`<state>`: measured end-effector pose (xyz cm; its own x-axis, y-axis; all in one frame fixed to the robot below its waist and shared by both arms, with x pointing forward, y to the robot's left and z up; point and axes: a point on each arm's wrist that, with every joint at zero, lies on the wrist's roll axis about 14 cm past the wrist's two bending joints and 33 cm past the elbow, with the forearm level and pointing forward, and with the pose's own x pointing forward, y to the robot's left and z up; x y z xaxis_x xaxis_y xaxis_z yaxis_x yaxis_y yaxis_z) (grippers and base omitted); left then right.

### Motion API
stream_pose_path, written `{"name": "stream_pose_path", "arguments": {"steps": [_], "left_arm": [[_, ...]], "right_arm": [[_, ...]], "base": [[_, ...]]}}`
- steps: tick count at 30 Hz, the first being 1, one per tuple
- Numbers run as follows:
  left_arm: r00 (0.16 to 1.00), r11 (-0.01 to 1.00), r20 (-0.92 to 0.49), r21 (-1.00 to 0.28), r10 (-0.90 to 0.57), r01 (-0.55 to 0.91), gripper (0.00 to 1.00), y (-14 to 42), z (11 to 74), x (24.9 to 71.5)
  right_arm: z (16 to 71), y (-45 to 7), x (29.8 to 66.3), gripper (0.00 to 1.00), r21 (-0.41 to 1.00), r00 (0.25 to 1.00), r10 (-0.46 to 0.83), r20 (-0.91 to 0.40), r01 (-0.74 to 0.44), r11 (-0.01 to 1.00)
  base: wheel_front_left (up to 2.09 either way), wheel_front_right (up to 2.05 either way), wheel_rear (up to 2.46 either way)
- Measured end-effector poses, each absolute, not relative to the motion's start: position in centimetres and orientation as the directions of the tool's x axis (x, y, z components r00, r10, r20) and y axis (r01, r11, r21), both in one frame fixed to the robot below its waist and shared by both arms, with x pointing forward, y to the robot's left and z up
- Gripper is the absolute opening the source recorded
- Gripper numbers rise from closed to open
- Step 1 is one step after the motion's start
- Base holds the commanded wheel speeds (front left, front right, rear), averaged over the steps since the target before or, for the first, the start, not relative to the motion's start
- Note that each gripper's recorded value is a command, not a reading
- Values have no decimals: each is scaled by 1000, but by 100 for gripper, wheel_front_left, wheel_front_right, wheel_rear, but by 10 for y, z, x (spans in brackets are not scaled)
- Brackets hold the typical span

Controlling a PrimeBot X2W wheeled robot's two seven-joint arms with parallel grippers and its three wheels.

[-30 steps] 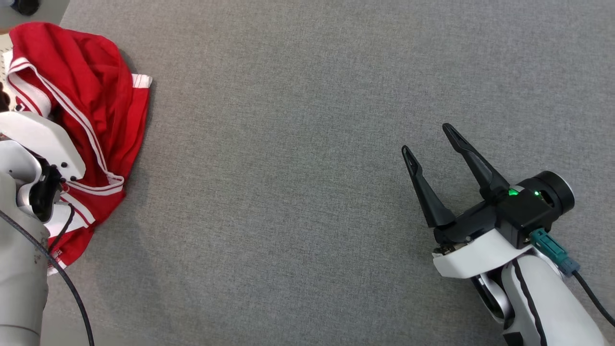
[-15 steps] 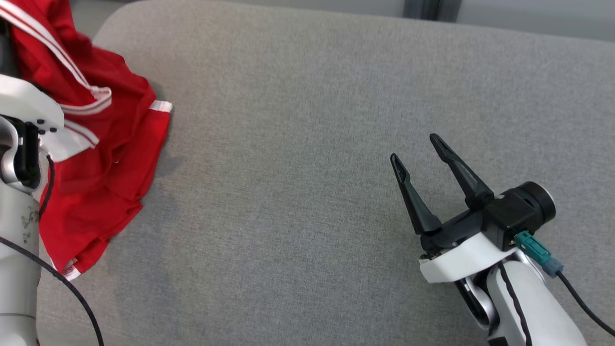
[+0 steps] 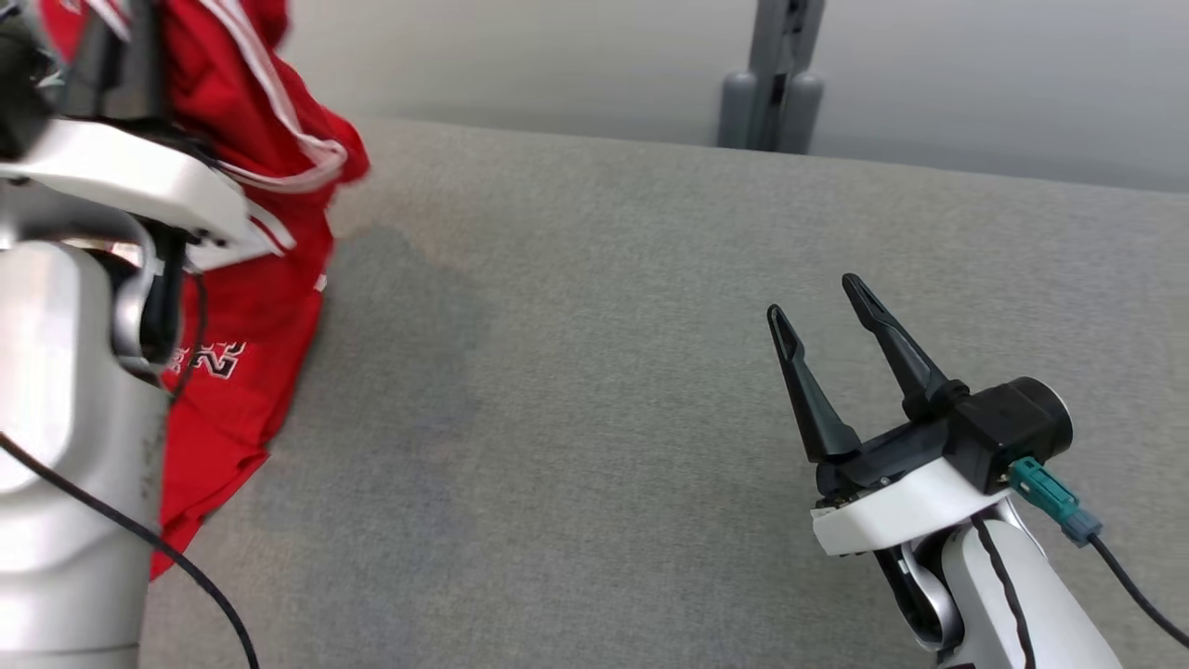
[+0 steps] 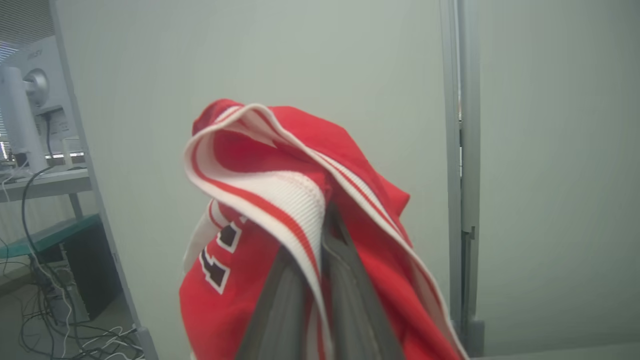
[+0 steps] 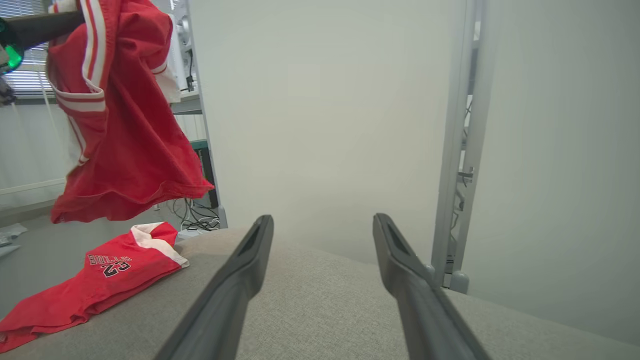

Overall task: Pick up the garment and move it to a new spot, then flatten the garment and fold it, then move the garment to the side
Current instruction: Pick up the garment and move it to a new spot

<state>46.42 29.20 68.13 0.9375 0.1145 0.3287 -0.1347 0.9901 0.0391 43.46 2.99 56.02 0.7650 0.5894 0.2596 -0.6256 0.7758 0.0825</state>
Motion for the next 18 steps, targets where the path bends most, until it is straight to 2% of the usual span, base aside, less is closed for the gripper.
{"name": "stream_pose_path", "arguments": {"steps": [9, 16, 18], "left_arm": [[959, 986, 232, 29, -166, 164, 0, 173, 658, 468], [916, 921, 100, 10, -389, 390, 0, 75, 610, 466], [906, 910, 89, 1, -414, 416, 0, 62, 605, 466]], "right_arm": [[583, -33, 430, 100, 81, 844, 440, 307, -484, 872], [585, -93, 424, 100, 92, 904, 296, 310, -338, 937], [585, -101, 423, 100, 94, 910, 275, 311, -317, 944]], "base": [[0, 0, 0], [0, 0, 0], [0, 0, 0]]}}
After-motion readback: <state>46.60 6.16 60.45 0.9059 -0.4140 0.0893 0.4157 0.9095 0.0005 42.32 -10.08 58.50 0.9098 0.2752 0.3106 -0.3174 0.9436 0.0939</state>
